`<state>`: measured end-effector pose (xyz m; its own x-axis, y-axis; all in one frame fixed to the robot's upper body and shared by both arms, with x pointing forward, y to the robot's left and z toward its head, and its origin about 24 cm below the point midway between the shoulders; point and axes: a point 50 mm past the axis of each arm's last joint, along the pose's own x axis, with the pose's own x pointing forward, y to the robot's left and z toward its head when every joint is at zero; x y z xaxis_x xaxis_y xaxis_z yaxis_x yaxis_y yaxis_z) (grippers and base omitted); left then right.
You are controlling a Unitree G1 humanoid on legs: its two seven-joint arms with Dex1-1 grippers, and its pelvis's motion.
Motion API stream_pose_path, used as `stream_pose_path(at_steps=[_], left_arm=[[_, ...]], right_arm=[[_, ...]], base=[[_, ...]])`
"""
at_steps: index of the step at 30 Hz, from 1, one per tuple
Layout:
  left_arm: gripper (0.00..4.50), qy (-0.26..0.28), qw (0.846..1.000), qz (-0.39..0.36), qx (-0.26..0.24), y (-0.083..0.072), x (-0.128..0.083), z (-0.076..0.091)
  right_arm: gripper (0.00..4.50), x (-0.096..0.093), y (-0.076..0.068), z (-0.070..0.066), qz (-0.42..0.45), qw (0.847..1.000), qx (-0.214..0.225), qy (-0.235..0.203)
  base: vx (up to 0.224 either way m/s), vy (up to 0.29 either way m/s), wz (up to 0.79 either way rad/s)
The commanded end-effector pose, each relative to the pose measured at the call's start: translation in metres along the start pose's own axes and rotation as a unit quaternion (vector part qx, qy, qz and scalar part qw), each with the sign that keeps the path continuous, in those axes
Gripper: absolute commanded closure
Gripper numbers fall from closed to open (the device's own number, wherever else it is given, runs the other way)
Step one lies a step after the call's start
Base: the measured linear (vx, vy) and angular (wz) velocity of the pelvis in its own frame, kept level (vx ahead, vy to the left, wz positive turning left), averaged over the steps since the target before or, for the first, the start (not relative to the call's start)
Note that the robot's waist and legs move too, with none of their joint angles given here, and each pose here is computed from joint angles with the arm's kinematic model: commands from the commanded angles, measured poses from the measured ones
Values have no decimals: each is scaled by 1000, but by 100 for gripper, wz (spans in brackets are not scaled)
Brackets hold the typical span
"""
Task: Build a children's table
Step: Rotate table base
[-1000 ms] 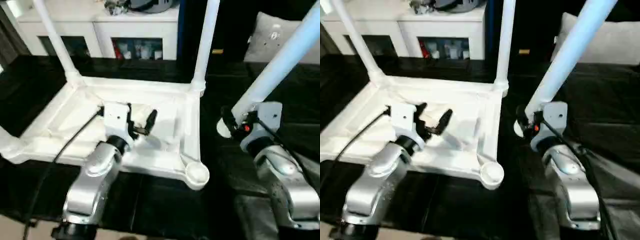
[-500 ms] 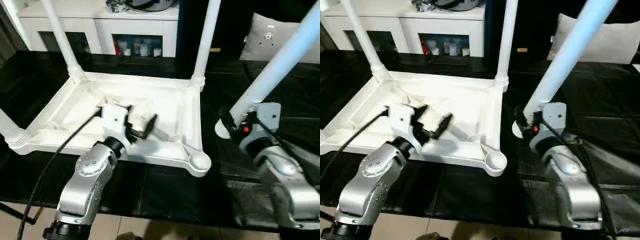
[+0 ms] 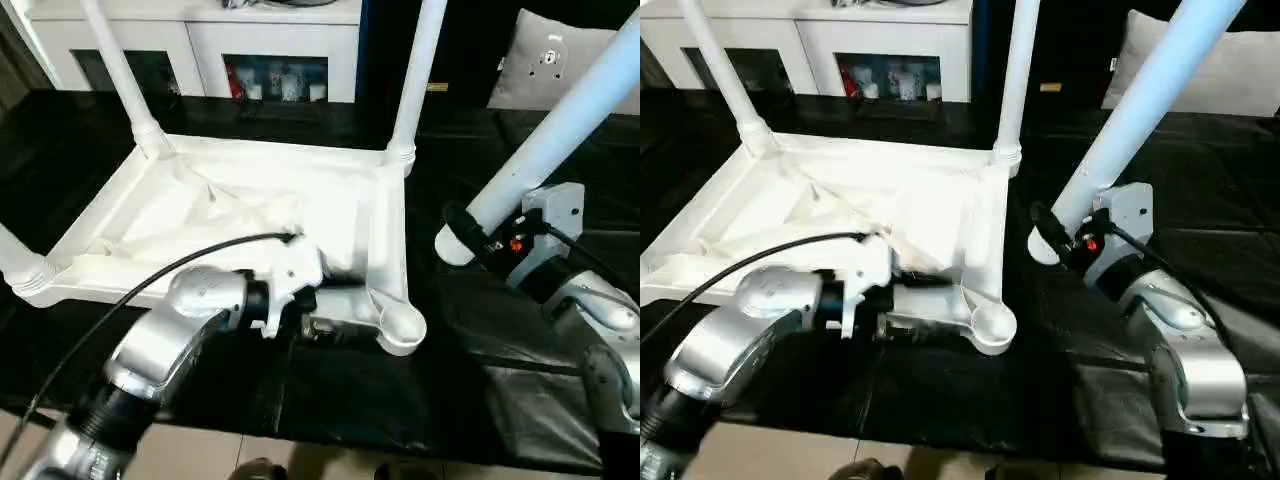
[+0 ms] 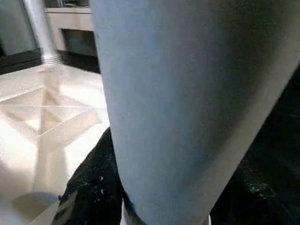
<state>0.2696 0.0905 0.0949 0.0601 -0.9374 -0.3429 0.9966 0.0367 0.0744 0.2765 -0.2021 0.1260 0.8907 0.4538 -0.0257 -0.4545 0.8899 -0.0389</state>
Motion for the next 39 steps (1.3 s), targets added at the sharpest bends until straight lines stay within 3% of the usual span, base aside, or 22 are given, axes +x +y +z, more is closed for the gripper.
stream_pose_path(at_steps=[1,6,15,39], left_arm=[[126,23,999,-21,7,1,2,-7],[165,50,997,-57,18,8,5,-14],[248,77,996,-38,17,29,6,-25],[441,87,995,-35,31,36,2,-32]], right_arm=[[260,1,3,4,15,1000,-3,-11],[260,-1,1,1,2,1000,15,-4],[260,-2,10,-3,3,1000,24,-7],[260,0,16,-7,-3,1000,22,-15]], base=[[0,0,0],[0,0,0],[0,0,0],[0,0,0]])
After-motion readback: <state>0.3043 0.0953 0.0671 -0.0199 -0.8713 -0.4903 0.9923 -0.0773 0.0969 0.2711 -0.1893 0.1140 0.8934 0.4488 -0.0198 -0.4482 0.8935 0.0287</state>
